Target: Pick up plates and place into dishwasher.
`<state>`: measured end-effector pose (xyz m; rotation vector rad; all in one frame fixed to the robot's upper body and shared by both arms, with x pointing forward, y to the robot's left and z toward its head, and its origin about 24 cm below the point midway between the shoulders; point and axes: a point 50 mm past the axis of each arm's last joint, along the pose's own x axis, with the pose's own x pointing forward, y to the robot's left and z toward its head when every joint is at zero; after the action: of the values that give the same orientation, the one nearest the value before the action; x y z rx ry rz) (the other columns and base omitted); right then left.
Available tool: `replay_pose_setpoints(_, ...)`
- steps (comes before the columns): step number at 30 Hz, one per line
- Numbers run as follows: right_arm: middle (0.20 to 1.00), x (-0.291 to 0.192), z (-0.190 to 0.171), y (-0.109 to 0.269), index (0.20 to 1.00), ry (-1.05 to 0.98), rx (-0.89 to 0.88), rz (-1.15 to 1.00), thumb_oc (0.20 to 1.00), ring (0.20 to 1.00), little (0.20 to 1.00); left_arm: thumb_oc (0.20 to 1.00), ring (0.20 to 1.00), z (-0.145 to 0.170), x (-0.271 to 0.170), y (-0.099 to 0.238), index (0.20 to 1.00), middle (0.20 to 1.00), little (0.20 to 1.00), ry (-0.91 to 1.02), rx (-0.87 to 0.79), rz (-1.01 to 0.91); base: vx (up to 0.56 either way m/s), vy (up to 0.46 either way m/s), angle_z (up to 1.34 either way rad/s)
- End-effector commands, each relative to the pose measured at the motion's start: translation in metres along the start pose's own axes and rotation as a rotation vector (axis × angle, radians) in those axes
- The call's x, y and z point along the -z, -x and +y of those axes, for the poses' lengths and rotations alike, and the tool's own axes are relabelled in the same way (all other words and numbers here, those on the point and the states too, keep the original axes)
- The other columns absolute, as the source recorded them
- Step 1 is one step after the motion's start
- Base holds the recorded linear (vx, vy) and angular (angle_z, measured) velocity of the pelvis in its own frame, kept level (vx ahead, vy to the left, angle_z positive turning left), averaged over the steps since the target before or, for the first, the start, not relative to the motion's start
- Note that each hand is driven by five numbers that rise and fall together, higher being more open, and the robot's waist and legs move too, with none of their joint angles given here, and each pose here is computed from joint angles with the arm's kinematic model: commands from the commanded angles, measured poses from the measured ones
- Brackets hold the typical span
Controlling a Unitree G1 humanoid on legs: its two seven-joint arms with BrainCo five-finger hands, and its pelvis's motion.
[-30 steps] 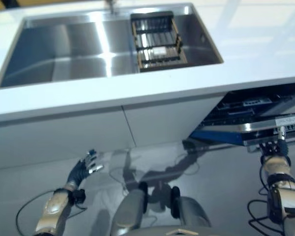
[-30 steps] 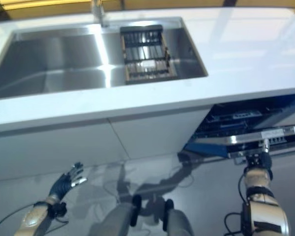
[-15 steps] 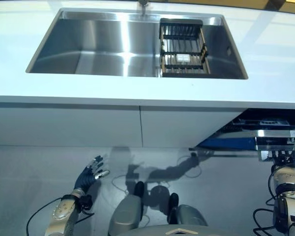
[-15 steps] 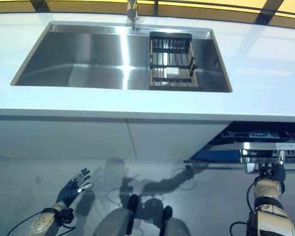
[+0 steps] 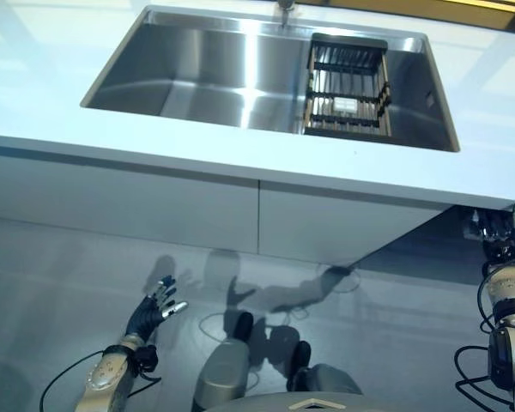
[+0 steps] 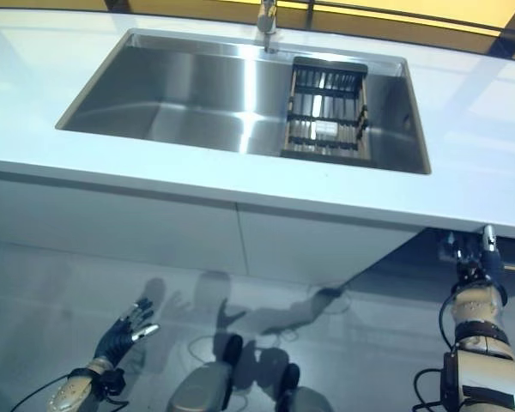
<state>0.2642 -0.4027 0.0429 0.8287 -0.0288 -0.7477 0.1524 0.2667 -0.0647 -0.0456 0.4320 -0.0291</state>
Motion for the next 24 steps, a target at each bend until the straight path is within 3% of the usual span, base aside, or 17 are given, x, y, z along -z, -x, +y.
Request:
replay_pose_setpoints(1, 1.0, -0.021, 0.097, -0.011, 1.0, 0.087, -0.331, -0.028, 1.0, 1.0, 1.0, 1.0, 1.0, 0.005, -0.025, -0.001, 1.0, 1.0, 1.0, -0.054, 0.029, -0.119, 0.04, 0.001, 0.05)
replay_pose_setpoints(10, 1.0, -0.025, 0.101, -0.013, 1.0, 0.07, -0.292, -0.014, 1.0, 1.0, 1.0, 1.0, 1.0, 0.006, -0.019, 0.004, 1.0, 1.0, 1.0, -0.031, 0.015, -0.111, 0.02, 0.006, 0.05)
replay_pose_setpoints(16, 1.0, -0.017, 0.084, -0.012, 1.0, 0.054, -0.245, -0.006, 1.0, 1.0, 1.0, 1.0, 1.0, 0.003, -0.014, 0.006, 1.0, 1.0, 1.0, -0.016, 0.006, -0.117, 0.04, 0.032, 0.01)
replay_pose_setpoints(20, 1.0, -0.012, 0.06, -0.012, 1.0, 0.073, -0.029, -0.006, 1.0, 1.0, 1.0, 1.0, 1.0, 0.002, -0.02, 0.003, 1.0, 1.0, 1.0, 0.022, -0.011, -0.162, -0.03, 0.056, 0.0)
replay_pose_setpoints(24, 1.0, -0.01, 0.06, -0.008, 1.0, 0.127, 0.016, -0.073, 1.0, 1.0, 1.0, 1.0, 1.0, -0.003, -0.025, 0.0, 1.0, 1.0, 1.0, 0.041, -0.022, -0.186, -0.01, 0.064, -0.05)
